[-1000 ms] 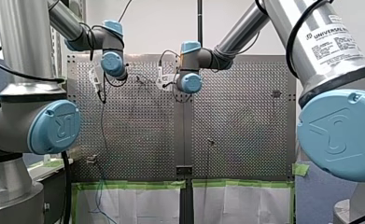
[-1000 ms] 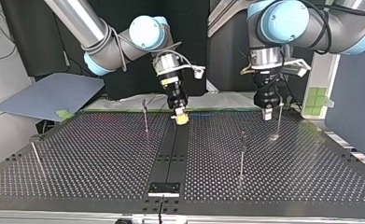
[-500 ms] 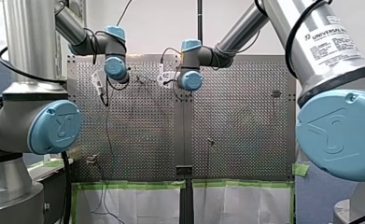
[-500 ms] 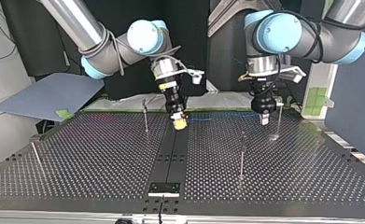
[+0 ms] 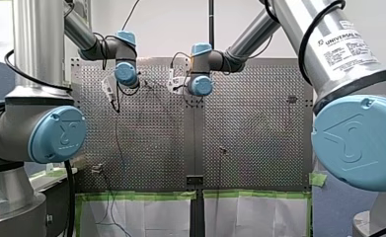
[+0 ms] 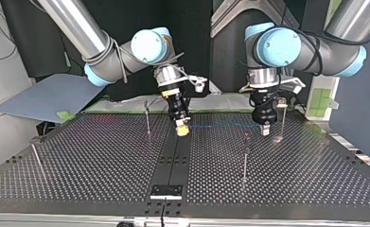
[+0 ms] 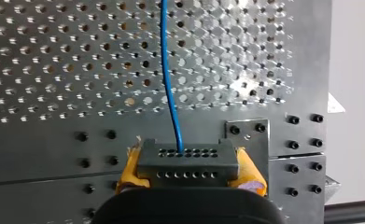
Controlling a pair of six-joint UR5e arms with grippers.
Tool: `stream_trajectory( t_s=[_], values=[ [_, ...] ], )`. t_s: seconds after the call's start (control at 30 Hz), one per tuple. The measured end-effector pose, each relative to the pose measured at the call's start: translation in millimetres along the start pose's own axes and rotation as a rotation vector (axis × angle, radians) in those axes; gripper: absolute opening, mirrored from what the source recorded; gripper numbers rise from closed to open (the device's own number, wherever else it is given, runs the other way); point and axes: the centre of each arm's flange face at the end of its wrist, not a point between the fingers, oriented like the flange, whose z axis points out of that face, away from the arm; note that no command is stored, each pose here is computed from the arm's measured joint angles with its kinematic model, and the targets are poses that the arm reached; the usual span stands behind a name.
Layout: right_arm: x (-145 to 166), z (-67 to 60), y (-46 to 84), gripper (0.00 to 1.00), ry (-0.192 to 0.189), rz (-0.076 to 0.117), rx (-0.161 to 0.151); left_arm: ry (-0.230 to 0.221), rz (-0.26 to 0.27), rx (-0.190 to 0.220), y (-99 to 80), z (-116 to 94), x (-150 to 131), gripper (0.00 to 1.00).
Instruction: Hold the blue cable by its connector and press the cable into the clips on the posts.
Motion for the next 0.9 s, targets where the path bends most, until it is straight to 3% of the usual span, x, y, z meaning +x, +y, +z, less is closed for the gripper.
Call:
stream_trajectory(
  t_s=[0.27,0.73,0.9],
  values=[
    [7,10.9,6.8,0.0,0.008,0.01,-0.009,0.004,-0.001,0.004,0.4,9,5,0.0],
    [0,19.0,1.0,0.0,-0.002,0.005,0.01,-0.005,-0.016,0.014,0.9,24,0,0.0],
    [1,22.0,1.4,0.0,0.002,0.006,0.012,0.011,-0.016,0.011,0.7,31,6,0.0]
  ],
)
